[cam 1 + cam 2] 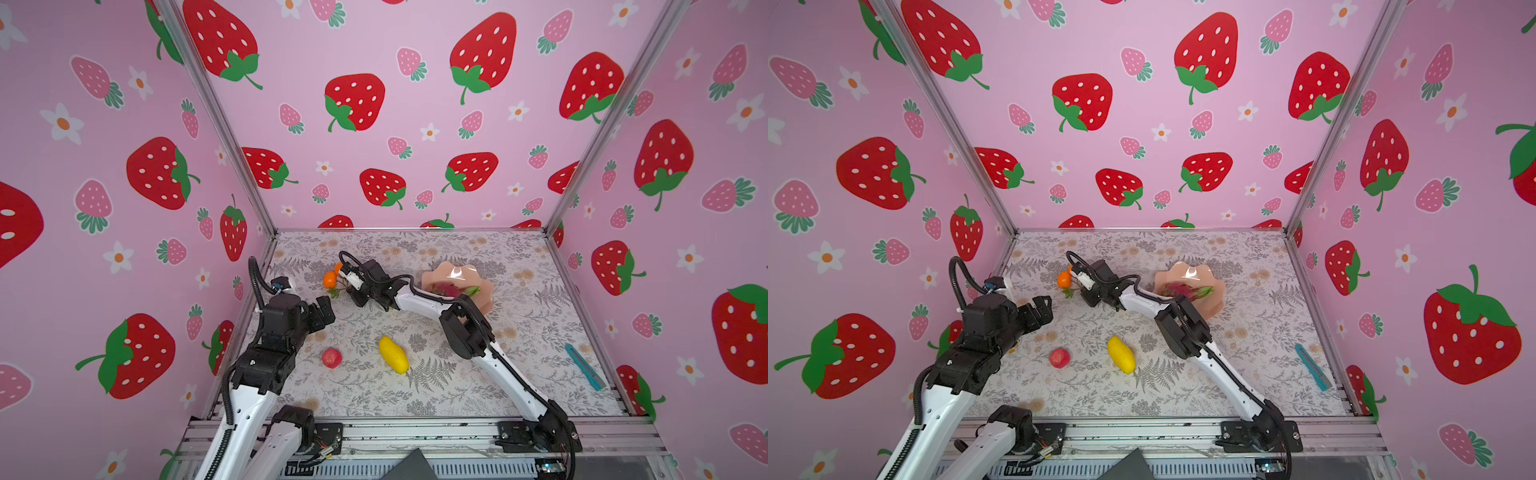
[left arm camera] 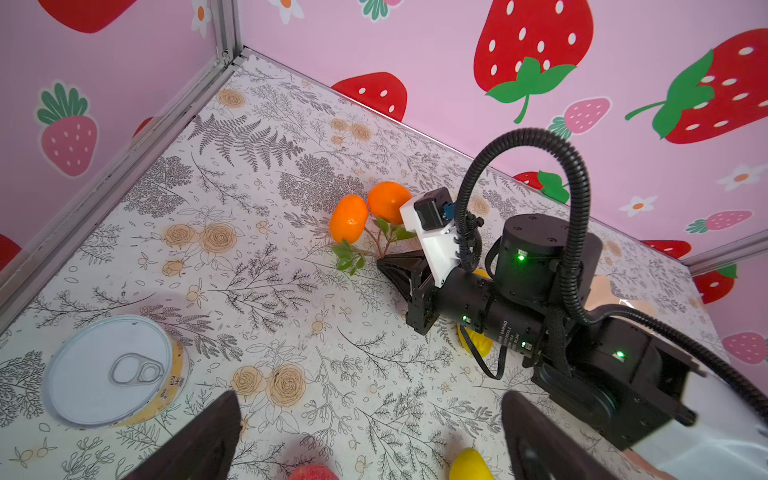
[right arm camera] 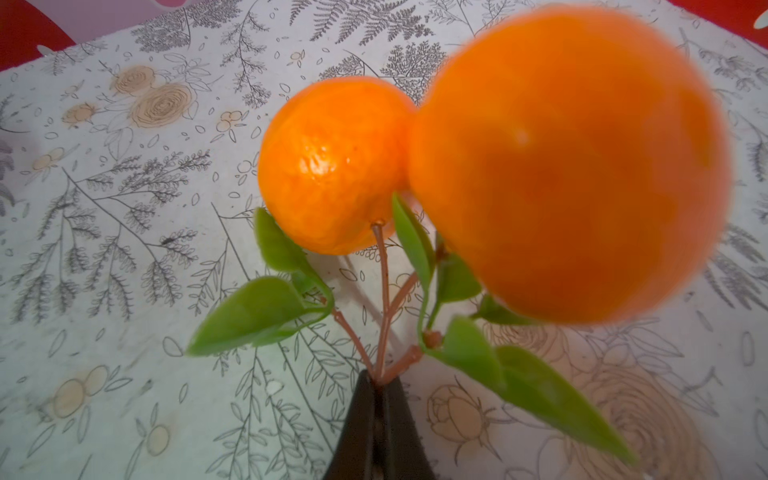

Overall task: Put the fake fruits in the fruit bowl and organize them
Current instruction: 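Grasp the orange stem with the right gripper and lift it, then place oranges in the bowl with right gripper while left reaches for yellow fruit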

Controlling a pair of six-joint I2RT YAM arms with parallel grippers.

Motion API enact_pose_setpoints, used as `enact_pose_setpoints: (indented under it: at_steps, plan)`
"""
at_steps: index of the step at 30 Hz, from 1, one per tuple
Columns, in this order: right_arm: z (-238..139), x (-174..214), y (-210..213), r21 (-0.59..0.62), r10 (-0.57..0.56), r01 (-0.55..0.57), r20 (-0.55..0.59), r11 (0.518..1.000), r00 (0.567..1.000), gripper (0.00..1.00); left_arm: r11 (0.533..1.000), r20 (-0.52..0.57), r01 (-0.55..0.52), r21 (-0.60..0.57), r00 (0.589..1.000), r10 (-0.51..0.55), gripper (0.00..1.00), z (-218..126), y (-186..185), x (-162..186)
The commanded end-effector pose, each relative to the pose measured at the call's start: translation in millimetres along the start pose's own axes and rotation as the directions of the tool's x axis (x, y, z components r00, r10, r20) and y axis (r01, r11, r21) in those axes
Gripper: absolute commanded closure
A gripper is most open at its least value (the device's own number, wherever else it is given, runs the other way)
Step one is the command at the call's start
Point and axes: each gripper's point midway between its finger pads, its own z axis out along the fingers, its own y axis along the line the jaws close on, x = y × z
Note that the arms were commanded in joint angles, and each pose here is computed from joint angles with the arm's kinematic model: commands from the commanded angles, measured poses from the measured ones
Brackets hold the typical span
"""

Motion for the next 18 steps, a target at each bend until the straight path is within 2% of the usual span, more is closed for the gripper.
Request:
enact_pose_setpoints:
  at_steps: [1,6,9,14,18]
  plan:
    - [-20.5,-23.8,4.2,0.003,-0.042,0.042,0.022,0.999,0.999,1.0,0.999,0.028,0.029,0.015,0.999,-0.029,0.01,-2.4,-1.4,-5.1]
    - [-72.3,-78.3,-8.6,0.007,0.001,-0.002,0.126,1.0,0.992,1.0,0.995,0.024,0.042,0.085,0.999,-0.044,0.01,5.2,-14.1,-4.0]
    - [-111.4,-92.3,-30.0,-0.009,0.086,-0.086,0.151,0.996,0.985,1.0,0.974,0.042,0.021,0.225,0.999,-0.032,0.01,6.7,-40.7,-10.9]
    - [-191.3,-67.5,-77.8,0.066,0.226,-0.237,0.135,0.969,0.965,1.0,0.891,0.042,-0.023,0.454,0.999,0.005,0.01,3.5,-87.4,-17.2]
    - [-271.5,-17.6,-119.6,0.193,0.383,-0.407,0.152,0.893,0.911,1.0,0.856,0.008,-0.055,0.514,0.998,0.059,0.01,12.0,-108.5,-11.4]
